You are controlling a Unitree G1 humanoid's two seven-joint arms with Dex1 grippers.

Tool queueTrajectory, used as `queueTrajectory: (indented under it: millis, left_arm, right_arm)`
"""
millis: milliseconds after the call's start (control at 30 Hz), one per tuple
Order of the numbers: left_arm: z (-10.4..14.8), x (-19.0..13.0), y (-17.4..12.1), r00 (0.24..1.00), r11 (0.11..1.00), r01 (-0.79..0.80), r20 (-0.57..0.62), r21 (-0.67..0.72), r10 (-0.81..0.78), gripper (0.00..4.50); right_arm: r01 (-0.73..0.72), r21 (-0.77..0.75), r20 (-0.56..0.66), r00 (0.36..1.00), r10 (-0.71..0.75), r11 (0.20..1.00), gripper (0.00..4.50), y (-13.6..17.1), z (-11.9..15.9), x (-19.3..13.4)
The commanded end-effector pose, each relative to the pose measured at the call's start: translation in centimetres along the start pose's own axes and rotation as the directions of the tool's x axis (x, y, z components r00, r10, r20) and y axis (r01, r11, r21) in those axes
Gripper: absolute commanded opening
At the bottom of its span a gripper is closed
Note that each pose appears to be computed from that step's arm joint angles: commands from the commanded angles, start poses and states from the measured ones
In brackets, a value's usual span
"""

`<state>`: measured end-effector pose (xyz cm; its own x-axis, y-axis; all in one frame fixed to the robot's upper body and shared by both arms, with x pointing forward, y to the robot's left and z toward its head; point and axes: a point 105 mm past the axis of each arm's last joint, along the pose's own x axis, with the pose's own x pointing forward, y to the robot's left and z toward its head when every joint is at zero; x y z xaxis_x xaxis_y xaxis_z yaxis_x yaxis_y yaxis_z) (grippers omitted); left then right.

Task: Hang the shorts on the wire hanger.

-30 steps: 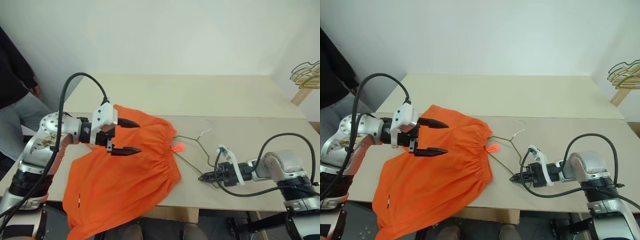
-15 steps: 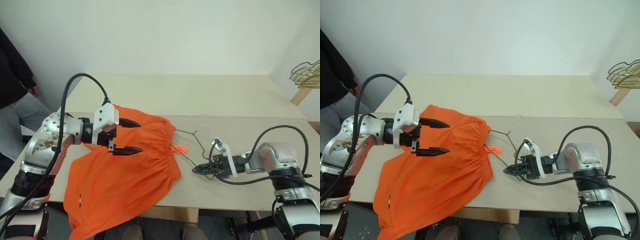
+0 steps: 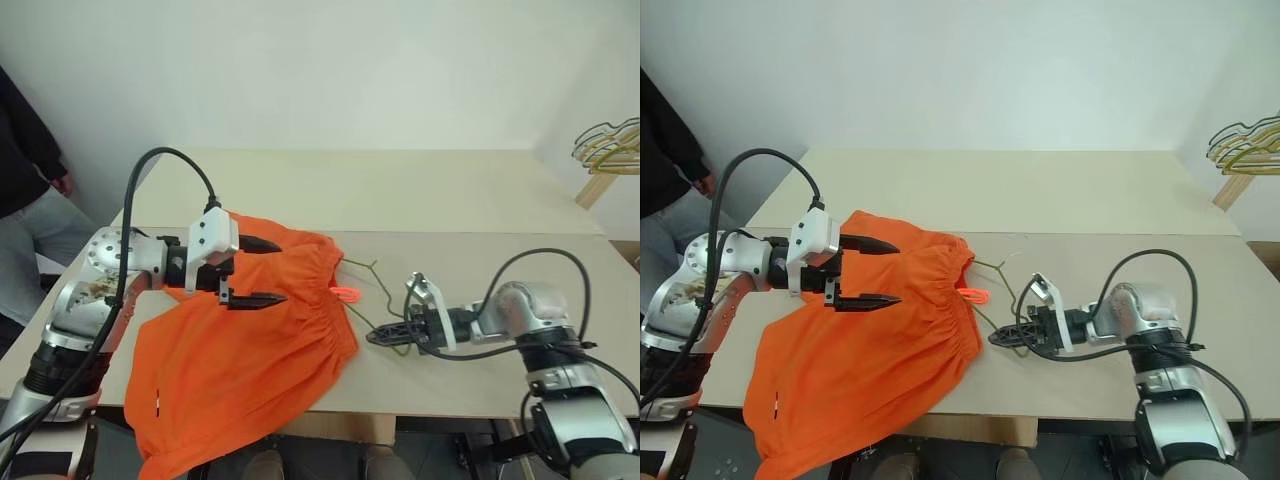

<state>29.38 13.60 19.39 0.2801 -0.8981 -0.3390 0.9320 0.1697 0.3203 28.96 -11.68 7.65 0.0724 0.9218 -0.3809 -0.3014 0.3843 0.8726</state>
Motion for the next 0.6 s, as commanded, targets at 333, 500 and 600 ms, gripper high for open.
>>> queueTrajectory:
  millis: [333,500,600]
  left_arm:
    - [0.9,-0.4,0.3,1.000,0.998,-0.024,0.008,0.053,0.023,4.47]
    - [1.3,-0.2,1.1,0.999,0.996,-0.032,0.025,0.082,0.030,4.47]
    - [2.3,-0.1,2.6,0.998,0.991,-0.048,0.050,0.128,0.042,4.47]
  right_arm:
    - [0.075,-0.209,0.278,0.960,-0.014,0.975,0.00,1.5,4.5,-2.2]
    - [0.190,-0.433,0.431,0.902,0.017,0.881,0.00,3.7,4.1,-3.9]
    - [0.257,-0.552,0.414,0.910,-0.006,0.794,0.00,4.6,2.6,-3.7]
